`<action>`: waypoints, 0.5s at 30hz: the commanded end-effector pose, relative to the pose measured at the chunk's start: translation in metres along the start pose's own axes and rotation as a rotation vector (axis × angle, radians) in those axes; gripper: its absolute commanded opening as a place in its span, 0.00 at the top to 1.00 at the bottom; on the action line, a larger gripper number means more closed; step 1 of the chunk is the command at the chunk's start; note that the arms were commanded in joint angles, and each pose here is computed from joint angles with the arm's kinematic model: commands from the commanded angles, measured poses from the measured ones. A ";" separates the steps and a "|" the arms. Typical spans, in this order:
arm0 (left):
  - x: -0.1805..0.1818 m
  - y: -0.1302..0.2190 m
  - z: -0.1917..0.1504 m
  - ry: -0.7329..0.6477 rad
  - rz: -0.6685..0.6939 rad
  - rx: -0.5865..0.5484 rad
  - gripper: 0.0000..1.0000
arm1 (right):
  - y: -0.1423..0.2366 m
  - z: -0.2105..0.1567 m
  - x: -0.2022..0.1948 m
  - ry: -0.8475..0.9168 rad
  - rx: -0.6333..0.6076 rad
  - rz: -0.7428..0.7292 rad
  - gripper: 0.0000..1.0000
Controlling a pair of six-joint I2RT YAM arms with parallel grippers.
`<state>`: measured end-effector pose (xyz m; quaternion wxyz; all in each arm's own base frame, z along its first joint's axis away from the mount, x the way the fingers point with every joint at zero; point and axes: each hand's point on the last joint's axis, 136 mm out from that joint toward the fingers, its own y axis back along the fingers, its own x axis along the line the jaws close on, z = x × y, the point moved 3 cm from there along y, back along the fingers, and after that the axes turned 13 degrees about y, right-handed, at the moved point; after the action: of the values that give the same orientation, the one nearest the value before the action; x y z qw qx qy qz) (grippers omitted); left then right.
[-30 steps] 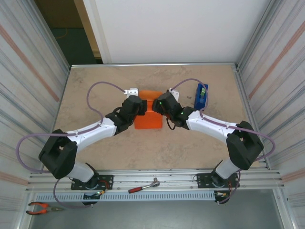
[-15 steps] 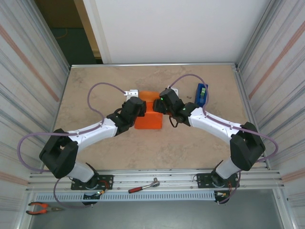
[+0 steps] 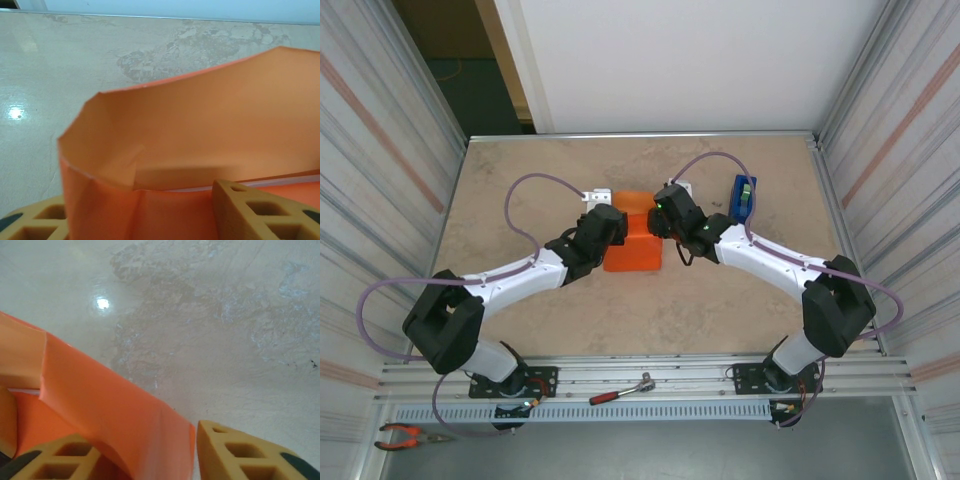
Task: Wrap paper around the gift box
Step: Fold the wrapping paper for the gift box.
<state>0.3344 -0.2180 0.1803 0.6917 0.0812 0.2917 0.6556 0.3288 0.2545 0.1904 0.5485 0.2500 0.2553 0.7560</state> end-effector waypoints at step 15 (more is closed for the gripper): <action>0.016 -0.002 -0.023 -0.051 0.077 0.064 0.46 | 0.017 0.029 -0.002 0.002 -0.053 -0.005 0.34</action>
<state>0.3336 -0.2185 0.1802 0.6913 0.0822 0.2900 0.6567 0.3312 0.2552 0.1987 0.5482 0.2465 0.2547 0.7575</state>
